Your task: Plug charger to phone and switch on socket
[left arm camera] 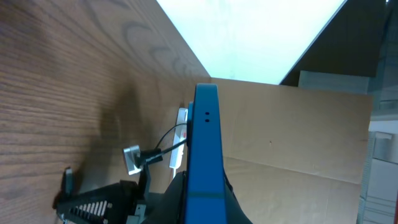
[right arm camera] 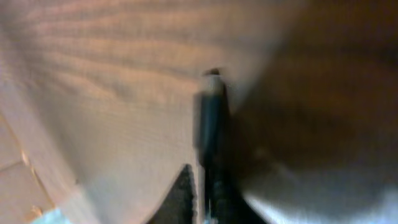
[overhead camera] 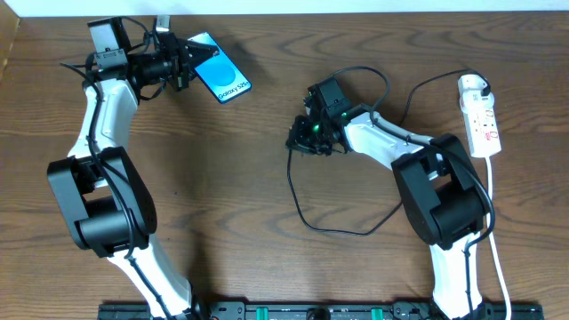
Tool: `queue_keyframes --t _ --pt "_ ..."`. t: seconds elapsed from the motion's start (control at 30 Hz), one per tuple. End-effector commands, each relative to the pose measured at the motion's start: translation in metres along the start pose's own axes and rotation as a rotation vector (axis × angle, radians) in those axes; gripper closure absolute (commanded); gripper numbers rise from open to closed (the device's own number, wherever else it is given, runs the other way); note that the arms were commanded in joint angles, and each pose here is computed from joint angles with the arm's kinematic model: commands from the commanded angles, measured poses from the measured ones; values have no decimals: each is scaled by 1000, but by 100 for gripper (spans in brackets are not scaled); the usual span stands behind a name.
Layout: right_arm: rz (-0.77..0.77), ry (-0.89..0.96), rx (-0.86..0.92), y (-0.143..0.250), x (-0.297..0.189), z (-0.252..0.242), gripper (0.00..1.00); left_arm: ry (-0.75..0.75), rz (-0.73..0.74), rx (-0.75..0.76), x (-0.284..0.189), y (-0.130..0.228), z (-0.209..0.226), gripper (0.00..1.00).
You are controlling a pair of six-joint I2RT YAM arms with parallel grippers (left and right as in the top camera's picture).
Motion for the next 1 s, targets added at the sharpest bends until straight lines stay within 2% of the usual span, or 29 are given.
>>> queue_keyframes --t 0.0,0.17,0.27,0.47,0.6,0.77,0.97 --pt "-6 -16 -118 -8 11 -7 99 30 16 36 -3 3 -11 92" --pt "89 -318 -295 -18 -24 25 99 105 62 77 -3 6 -20 93" --pt "89 -463 -384 -24 -74 46 99 211 128 161 -4 9 -36 93" --pt "100 -661 -547 1 -158 90 99 247 163 232 4 16 -66 93" --pt "127 -697 -575 18 -177 101 99 268 180 256 13 16 -88 93" --pt "206 -719 -564 31 -176 105 99 284 153 262 21 12 -113 93" --pt "222 -724 -608 41 -170 111 99 283 163 216 22 12 -114 93"
Point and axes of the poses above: each gripper's point midway between its finger pads, its own x axis out along the fingers, its own z axis along the line the jaws close on, y = z × x, the point moved 8 cm from there along -x, back along the fingers, and after that the axes turned 10 degrees about x, right-handed, at the moved point
